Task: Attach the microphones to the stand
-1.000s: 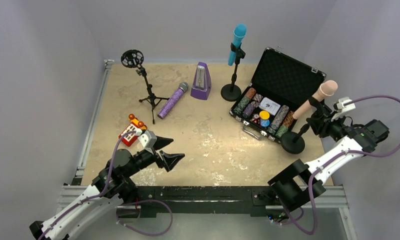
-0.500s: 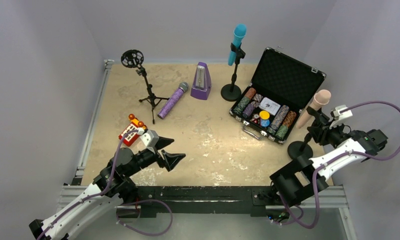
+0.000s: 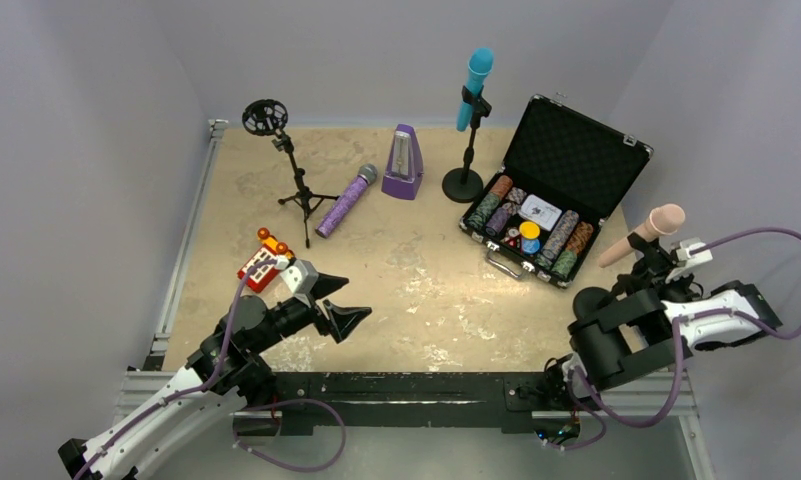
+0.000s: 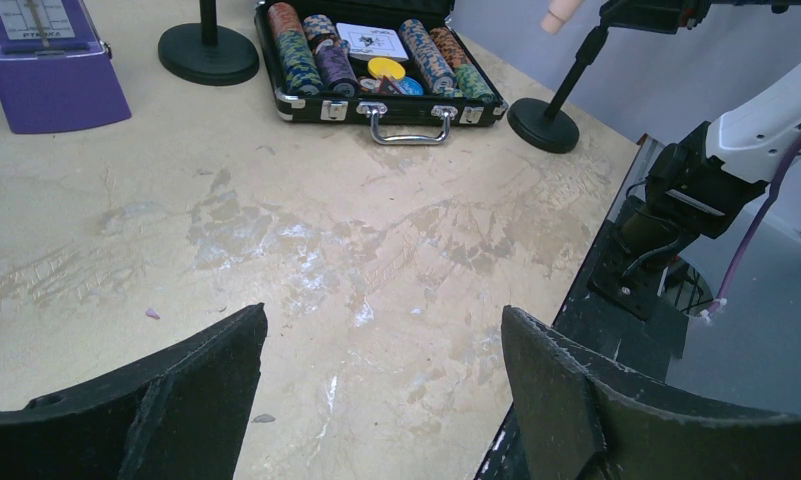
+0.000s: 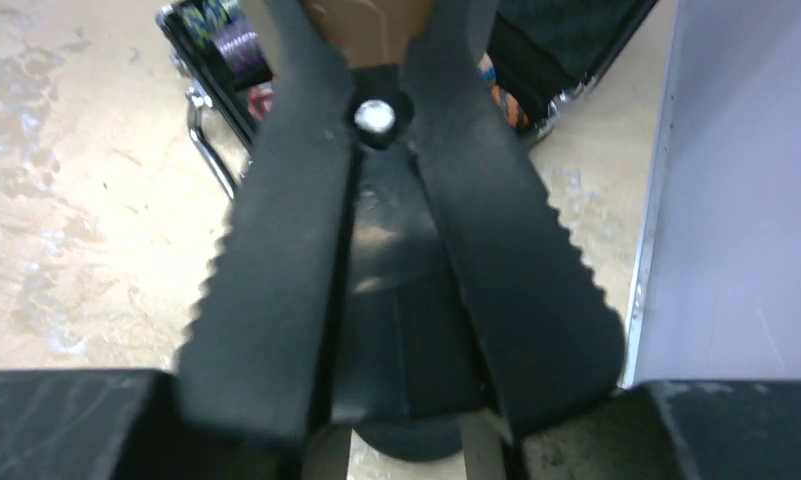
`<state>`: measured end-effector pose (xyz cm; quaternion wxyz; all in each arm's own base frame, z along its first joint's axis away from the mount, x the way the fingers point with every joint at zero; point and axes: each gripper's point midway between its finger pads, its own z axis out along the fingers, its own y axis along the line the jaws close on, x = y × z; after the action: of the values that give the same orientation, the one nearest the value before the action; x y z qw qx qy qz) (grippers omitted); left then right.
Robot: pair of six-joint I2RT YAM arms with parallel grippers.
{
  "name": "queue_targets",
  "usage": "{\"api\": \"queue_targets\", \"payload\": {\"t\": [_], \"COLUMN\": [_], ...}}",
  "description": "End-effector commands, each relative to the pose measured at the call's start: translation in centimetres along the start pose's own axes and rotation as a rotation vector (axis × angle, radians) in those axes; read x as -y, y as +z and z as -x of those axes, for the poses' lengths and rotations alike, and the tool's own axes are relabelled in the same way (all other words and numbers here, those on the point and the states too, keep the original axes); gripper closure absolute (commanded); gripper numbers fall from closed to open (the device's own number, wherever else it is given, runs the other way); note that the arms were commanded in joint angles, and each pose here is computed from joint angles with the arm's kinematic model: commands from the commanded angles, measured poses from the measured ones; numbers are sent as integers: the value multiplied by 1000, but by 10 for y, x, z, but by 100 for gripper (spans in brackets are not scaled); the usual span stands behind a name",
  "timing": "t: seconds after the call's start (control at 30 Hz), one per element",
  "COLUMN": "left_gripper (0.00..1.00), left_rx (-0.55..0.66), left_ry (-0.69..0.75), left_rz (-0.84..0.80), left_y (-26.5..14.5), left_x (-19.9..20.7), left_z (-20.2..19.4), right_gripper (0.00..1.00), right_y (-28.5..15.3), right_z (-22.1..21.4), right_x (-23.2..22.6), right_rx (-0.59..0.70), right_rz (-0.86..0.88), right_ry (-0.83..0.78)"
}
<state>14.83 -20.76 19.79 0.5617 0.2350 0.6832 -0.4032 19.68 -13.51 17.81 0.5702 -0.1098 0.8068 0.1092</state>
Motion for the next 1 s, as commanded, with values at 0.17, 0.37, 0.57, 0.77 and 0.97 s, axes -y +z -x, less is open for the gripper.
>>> {"api": "queue_targets", "payload": {"t": [0.17, 0.37, 0.57, 0.77, 0.97], "left_gripper": [9, 9, 9, 9, 5], "left_rx": [77, 83, 85, 76, 41], "left_ry": [31, 37, 41, 46, 49], "left_rz": [-34, -36, -40, -27, 10], "left_y": [-2, -5, -7, -10, -15], "left_x": [10, 12, 14, 14, 12], "left_z": [31, 35, 39, 45, 54], "right_gripper": [44, 33, 26, 26, 27], "right_y": [-16, -26, -42, -66, -94], "right_z": [-19, -22, -28, -38, -52], "right_x": [-13, -7, -5, -19, -33], "right_rx": [-110, -179, -292, -406, -576], "right_rz": [-1, -83, -172, -216, -256], "right_ry": [-89, -118, -165, -202, -245]}}
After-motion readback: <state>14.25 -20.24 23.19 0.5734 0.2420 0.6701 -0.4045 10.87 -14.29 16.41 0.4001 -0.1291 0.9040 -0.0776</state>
